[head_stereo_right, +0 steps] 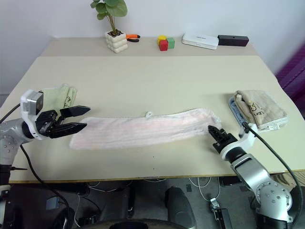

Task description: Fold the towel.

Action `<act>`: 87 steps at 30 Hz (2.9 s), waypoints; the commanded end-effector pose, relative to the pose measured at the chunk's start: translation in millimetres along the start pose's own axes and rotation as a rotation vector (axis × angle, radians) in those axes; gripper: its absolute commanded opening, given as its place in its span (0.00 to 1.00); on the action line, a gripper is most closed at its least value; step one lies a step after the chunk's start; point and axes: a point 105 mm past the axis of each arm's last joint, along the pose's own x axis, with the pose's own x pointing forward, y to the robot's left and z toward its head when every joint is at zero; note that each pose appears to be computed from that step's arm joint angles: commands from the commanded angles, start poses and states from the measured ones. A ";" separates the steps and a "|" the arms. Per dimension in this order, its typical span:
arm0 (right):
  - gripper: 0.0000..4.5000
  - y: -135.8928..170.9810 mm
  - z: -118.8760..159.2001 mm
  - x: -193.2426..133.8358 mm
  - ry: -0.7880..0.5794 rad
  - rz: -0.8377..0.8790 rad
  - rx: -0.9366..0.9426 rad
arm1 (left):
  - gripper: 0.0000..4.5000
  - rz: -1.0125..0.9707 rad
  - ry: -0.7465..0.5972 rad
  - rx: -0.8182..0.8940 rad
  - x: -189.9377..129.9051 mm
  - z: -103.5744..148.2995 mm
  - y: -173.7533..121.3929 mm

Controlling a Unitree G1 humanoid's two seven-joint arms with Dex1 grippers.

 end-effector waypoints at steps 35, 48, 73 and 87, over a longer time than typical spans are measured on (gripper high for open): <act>0.02 139.3 -94.3 8.5 0.367 0.705 -0.883 | 1.00 0.037 -0.017 0.068 -7.1 9.6 -7.7; 0.02 147.2 -128.0 19.9 0.480 0.763 -0.806 | 1.00 0.031 -0.015 0.062 -2.2 14.1 -13.5; 0.75 164.7 -148.0 24.2 0.507 0.784 -0.675 | 1.00 0.042 -0.019 0.063 3.4 16.7 -14.6; 0.57 187.4 -49.5 47.1 0.044 0.813 -0.870 | 1.00 0.037 -0.029 0.057 8.4 16.1 -10.4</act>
